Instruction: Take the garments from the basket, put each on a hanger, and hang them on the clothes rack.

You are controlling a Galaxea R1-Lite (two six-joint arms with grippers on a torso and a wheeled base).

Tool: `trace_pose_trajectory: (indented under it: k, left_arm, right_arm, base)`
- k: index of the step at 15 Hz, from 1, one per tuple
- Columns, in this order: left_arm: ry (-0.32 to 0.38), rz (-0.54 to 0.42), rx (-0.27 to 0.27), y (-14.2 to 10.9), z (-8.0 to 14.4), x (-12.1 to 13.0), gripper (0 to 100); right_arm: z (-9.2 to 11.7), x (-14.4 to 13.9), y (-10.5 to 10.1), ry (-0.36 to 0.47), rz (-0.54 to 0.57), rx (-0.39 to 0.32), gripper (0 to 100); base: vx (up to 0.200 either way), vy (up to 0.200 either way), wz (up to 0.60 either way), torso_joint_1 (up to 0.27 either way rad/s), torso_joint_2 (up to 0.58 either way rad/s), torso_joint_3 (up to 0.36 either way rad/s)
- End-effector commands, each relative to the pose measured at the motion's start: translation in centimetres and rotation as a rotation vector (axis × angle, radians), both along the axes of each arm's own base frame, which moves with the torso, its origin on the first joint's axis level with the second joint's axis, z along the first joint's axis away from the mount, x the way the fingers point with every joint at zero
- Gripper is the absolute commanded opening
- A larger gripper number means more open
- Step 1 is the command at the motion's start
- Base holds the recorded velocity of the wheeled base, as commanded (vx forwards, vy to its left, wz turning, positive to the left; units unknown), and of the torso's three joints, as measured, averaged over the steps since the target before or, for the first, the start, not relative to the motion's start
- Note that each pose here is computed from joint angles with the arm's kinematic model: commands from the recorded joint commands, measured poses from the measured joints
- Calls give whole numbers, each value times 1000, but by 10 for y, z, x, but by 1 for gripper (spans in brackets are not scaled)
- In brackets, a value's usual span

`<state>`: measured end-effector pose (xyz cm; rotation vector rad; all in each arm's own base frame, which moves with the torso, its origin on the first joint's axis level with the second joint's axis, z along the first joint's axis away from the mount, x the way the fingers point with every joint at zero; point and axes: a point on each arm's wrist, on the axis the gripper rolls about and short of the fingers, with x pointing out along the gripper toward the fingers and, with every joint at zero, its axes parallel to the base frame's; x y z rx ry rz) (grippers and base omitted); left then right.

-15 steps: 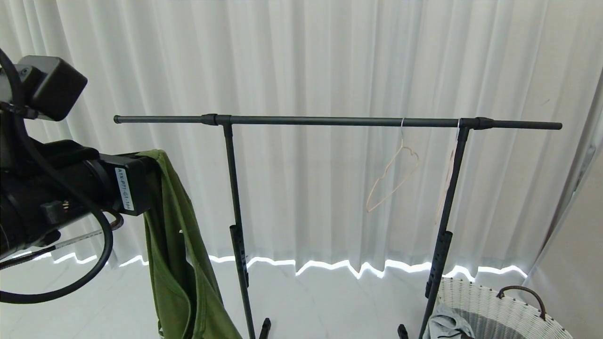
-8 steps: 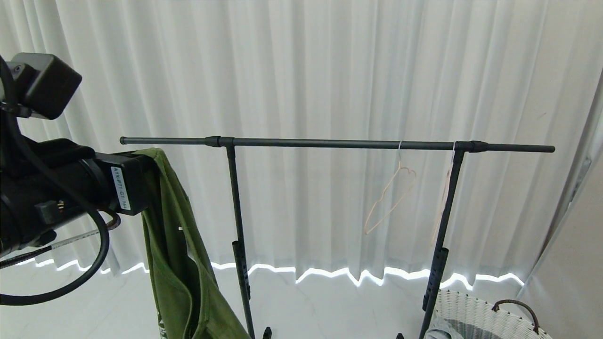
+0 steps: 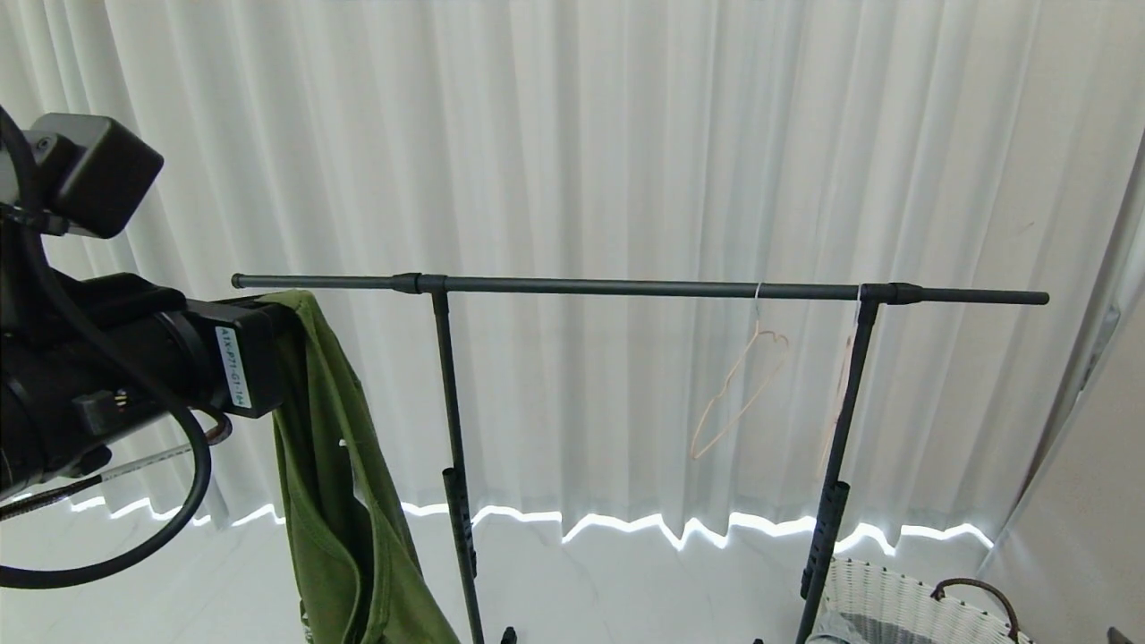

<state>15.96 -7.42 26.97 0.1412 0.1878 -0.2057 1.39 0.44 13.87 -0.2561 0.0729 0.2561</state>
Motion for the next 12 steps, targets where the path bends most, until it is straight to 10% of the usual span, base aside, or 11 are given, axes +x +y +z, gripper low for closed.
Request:
trace_pose_trajectory:
  k: [1, 7, 12]
  left_arm:
    - [2, 1, -1, 0, -1, 0, 0]
    - [-5, 22, -17, 16, -22, -26, 0]
    - [-65, 111, -132, 37, -45, -47, 0]
  right_arm:
    - [24, 5, 1, -8, 17, 13, 100]
    - [88, 50, 7, 356, -36, 145, 100]
    - [92, 66, 9, 396, -50, 156, 100]
  base:
    - [0, 0, 0, 0, 0, 0]
    - [0, 0, 0, 0, 0, 0]
    - [0, 0, 0, 0, 0, 0]
